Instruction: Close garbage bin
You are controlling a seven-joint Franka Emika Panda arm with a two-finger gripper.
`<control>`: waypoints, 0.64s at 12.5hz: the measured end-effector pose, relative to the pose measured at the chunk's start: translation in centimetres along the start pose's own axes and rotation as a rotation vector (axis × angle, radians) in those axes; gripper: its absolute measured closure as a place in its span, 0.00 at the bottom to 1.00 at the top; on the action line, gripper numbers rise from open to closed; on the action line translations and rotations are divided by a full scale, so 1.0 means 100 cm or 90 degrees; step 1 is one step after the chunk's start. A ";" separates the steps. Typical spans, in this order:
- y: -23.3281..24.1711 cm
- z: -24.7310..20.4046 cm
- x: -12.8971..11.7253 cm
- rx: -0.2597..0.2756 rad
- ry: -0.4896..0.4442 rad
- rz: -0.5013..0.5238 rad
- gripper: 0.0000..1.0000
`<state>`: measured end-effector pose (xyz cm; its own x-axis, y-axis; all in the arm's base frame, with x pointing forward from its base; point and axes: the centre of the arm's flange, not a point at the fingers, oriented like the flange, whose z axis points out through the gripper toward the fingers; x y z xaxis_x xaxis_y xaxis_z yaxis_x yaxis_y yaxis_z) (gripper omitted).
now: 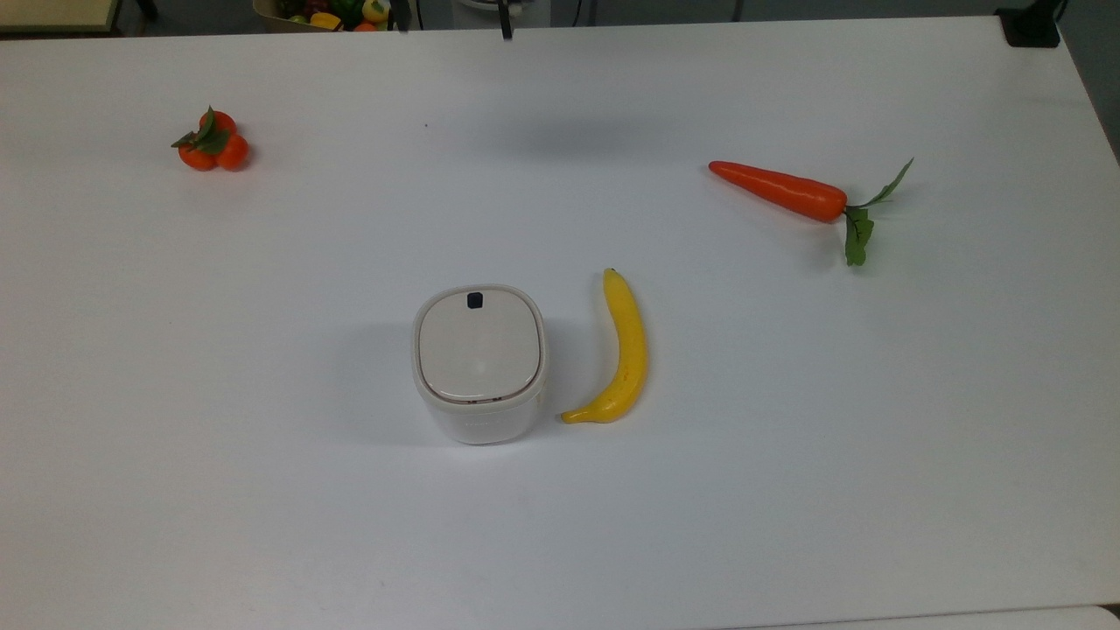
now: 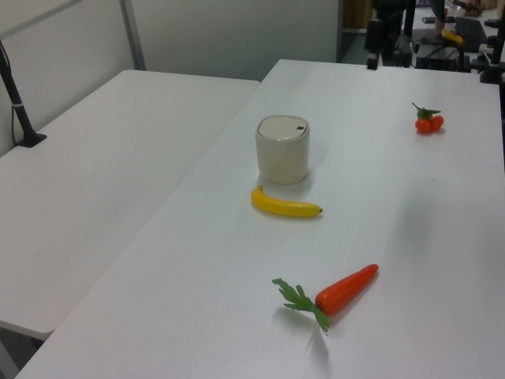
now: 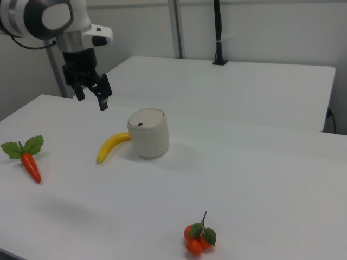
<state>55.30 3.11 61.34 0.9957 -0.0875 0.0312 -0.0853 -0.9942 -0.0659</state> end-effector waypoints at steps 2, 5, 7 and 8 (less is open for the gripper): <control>0.004 -0.011 -0.009 0.000 -0.001 0.003 0.00; -0.014 -0.010 -0.012 -0.001 -0.003 -0.018 0.00; -0.031 -0.008 -0.015 -0.013 -0.002 -0.048 0.00; -0.034 -0.008 -0.013 -0.017 0.006 -0.074 0.00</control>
<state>54.23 6.53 62.29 0.9985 0.0286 0.0467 0.0303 -0.9989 -0.0352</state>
